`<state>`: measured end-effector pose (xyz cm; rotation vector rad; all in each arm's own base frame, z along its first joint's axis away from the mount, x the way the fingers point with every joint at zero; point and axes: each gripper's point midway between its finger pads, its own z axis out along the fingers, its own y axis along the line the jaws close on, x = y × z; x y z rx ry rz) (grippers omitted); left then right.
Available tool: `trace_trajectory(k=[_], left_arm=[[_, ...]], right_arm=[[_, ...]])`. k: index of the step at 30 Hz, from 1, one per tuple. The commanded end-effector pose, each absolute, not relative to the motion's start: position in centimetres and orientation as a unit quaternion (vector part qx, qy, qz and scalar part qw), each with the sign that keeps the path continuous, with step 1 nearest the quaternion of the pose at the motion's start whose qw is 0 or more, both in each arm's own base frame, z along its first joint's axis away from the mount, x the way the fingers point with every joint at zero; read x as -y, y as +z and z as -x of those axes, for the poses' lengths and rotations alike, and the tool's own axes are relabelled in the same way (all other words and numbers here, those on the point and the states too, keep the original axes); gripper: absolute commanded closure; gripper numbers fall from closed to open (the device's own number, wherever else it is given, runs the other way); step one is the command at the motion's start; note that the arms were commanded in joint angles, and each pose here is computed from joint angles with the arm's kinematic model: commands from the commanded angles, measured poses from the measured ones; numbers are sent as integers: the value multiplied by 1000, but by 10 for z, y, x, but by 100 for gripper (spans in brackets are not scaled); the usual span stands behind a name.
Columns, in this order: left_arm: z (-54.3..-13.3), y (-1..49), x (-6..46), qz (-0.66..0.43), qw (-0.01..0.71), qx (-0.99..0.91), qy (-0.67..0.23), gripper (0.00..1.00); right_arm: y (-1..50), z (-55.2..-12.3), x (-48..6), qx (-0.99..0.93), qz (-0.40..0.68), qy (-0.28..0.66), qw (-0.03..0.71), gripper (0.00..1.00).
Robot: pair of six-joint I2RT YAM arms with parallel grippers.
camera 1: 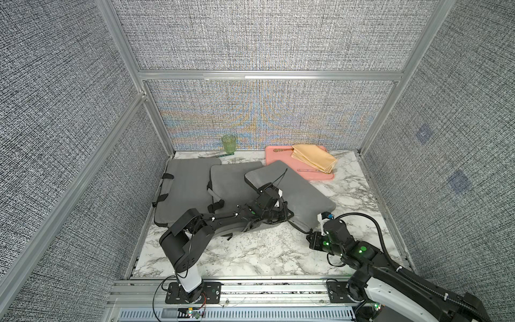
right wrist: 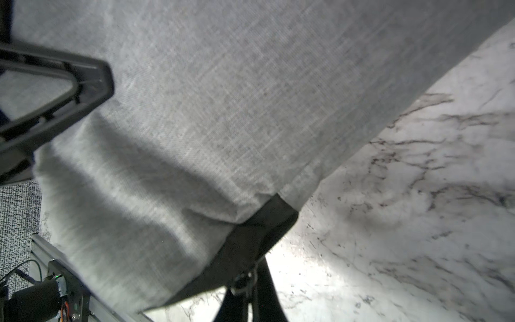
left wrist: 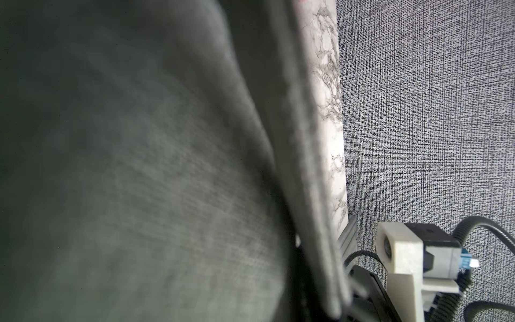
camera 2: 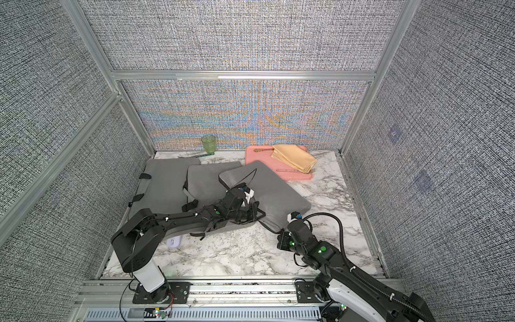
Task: Put the mouse into the laptop bag
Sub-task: Zip the zipper on the zippered laptop bag.
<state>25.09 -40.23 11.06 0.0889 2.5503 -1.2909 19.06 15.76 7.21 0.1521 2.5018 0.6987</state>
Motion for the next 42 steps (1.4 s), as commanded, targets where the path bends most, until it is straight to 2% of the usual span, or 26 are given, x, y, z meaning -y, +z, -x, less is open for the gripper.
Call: trace_trajectory(k=[1, 2, 3, 4, 12, 15, 17, 20, 25, 30, 42], left_arm=[[-252, 128, 407, -42, 166, -865, -471, 34], [-248, 128, 407, -40, 168, -864, -473, 15], [-242, 128, 408, -40, 166, -863, -476, 5], [-236, 128, 409, -40, 162, -863, -476, 0], [-171, 124, 426, -49, 133, -850, -508, 1], [-160, 121, 430, -52, 129, -853, -504, 8], [-159, 121, 431, -54, 138, -853, -501, 19], [-163, 120, 428, -53, 151, -859, -486, 60], [-180, 113, 414, -42, 188, -882, -430, 99], [-183, 118, 406, -38, 198, -882, -426, 100], [-178, 129, 387, -29, 207, -873, -440, 100]], right_arm=[[73, -186, -161, -928, -34, 265, 260, 100], [74, -186, -166, -925, -29, 277, 259, 100], [76, -186, -169, -922, -26, 286, 260, 100], [77, -186, -172, -920, -23, 292, 262, 100], [90, -186, -196, -910, 9, 316, 269, 100], [93, -185, -201, -909, 17, 315, 271, 100], [94, -184, -202, -909, 19, 312, 275, 100], [90, -184, -197, -912, 13, 303, 277, 100], [87, -179, -192, -911, 11, 304, 278, 100], [76, -183, -170, -922, -25, 261, 285, 100], [56, -186, -129, -952, -83, 161, 247, 100]])
